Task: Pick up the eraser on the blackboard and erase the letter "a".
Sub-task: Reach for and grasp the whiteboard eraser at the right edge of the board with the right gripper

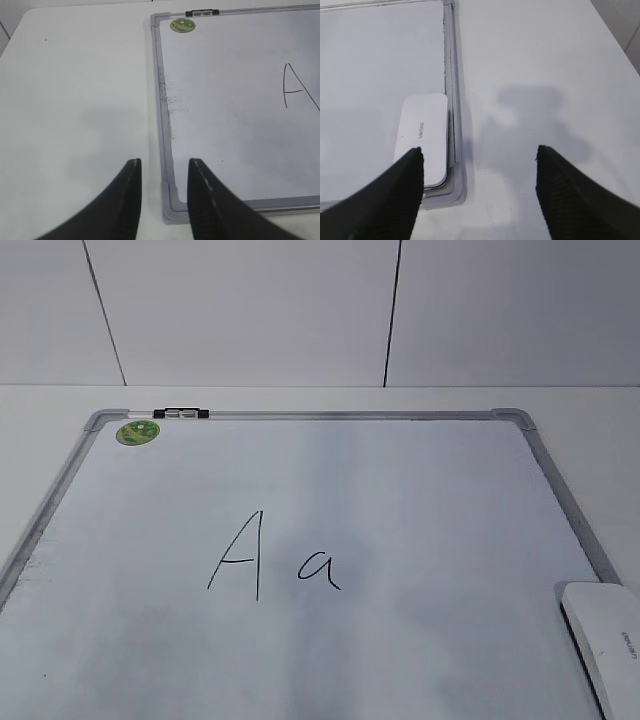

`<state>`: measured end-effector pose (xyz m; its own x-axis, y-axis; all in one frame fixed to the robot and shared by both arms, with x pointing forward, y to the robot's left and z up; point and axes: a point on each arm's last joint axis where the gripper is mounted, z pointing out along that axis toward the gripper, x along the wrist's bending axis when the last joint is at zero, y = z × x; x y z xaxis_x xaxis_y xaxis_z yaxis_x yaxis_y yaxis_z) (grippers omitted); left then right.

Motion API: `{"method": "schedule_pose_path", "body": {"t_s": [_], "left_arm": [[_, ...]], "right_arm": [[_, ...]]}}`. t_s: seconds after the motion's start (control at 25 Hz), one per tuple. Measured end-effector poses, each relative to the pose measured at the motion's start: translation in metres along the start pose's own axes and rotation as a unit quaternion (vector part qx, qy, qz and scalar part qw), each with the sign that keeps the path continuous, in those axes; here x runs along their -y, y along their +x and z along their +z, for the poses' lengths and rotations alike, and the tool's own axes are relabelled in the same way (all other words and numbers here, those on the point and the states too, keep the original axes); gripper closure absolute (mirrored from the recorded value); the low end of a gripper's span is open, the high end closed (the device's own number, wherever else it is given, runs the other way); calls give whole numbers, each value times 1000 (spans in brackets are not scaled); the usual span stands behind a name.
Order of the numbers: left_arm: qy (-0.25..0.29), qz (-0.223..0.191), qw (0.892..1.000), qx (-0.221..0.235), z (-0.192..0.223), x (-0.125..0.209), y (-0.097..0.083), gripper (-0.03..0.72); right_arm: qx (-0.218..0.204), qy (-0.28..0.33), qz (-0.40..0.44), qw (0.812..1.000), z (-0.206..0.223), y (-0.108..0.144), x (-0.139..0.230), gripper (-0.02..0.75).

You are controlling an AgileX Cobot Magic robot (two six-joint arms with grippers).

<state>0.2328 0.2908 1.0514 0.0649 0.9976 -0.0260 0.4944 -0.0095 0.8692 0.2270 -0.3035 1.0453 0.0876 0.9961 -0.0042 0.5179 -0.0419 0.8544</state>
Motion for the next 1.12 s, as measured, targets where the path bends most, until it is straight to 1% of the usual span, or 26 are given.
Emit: {"method": "schedule_pose_path", "body": {"t_s": [0.44,0.72,0.88,1.12], "left_arm": [[0,0,1000,0,0,0,0,453],[0,0,1000,1,0,0,0,453],[0,0,1000,1,0,0,0,453],[0,-3,1000,5,0,0,-1,453]], "right_arm": [[-1,0,0,1000,0,0,0,178],[-28,2,14,1000,0,5,0,178],[-44,28,13,999,6,8,-5,178],[-45,85,12,995,24,10,-16,178]]}}
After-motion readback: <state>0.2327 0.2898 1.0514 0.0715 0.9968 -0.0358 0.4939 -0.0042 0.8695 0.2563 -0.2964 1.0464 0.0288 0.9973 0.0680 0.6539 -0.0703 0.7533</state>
